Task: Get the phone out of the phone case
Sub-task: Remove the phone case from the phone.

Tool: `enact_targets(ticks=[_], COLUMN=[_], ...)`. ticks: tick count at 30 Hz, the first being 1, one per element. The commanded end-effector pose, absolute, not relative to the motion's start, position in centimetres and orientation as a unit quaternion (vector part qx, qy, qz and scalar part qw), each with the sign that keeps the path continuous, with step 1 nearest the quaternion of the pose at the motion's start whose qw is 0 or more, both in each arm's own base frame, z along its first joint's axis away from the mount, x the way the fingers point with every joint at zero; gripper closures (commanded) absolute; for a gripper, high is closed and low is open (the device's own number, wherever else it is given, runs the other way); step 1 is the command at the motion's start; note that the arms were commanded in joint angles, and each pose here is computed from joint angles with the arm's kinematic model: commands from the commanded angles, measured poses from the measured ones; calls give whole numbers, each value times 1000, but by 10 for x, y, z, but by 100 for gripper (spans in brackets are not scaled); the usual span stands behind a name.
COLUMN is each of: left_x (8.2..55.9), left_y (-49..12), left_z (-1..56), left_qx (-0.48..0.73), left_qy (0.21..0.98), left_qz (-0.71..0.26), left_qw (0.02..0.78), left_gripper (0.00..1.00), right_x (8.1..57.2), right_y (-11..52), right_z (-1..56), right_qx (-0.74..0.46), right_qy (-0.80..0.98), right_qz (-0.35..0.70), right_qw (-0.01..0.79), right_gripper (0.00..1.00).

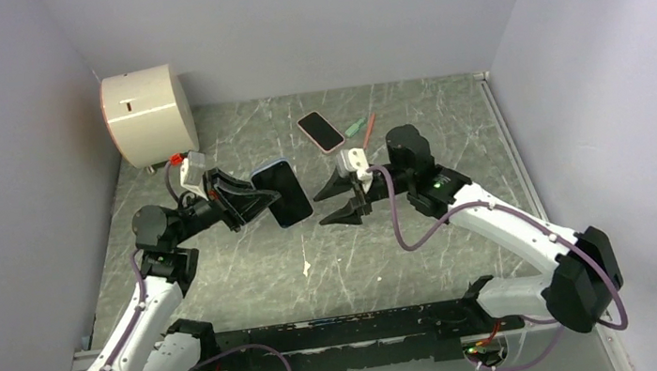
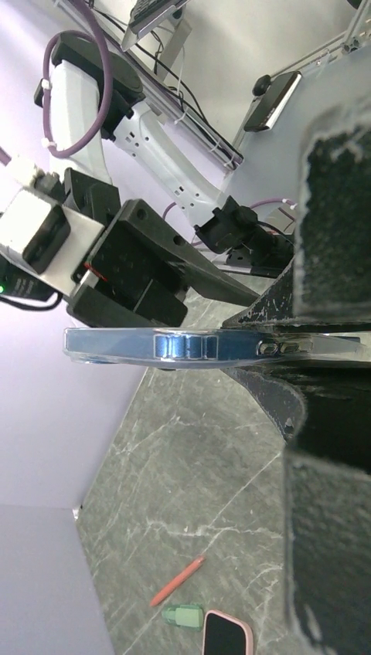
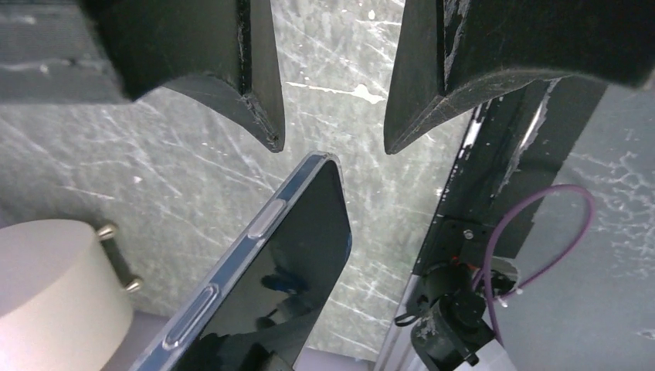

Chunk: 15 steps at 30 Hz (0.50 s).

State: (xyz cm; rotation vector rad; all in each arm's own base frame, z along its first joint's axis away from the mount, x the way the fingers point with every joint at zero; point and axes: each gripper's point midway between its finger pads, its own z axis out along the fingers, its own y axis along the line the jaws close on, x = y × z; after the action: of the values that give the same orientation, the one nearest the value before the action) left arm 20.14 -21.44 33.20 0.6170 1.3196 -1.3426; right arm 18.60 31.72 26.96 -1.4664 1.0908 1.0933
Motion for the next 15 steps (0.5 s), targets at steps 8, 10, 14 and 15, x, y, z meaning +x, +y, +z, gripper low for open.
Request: enact_targets(ticks=[8, 10, 14, 15], left_x=[192, 193, 194, 194], left_y=[-215, -215, -215, -215], left_z=[350, 349, 350, 350], left_qx=[292, 292, 292, 291], left_qy=[515, 516, 515, 515], left_qz=[-568, -568, -568, -567], left_qw=[572, 571, 571, 572], left_gripper=[98, 97, 98, 97], right_x=[181, 182, 185, 185], right_y=[331, 332, 336, 337], right_z=[290, 292, 294, 294], right_qx=[-609, -609, -611, -611], right_qy=[413, 409, 404, 404], right_qz=[493, 495, 497, 497], right_qw=[465, 465, 466, 464], right_gripper=[50, 51, 54, 55])
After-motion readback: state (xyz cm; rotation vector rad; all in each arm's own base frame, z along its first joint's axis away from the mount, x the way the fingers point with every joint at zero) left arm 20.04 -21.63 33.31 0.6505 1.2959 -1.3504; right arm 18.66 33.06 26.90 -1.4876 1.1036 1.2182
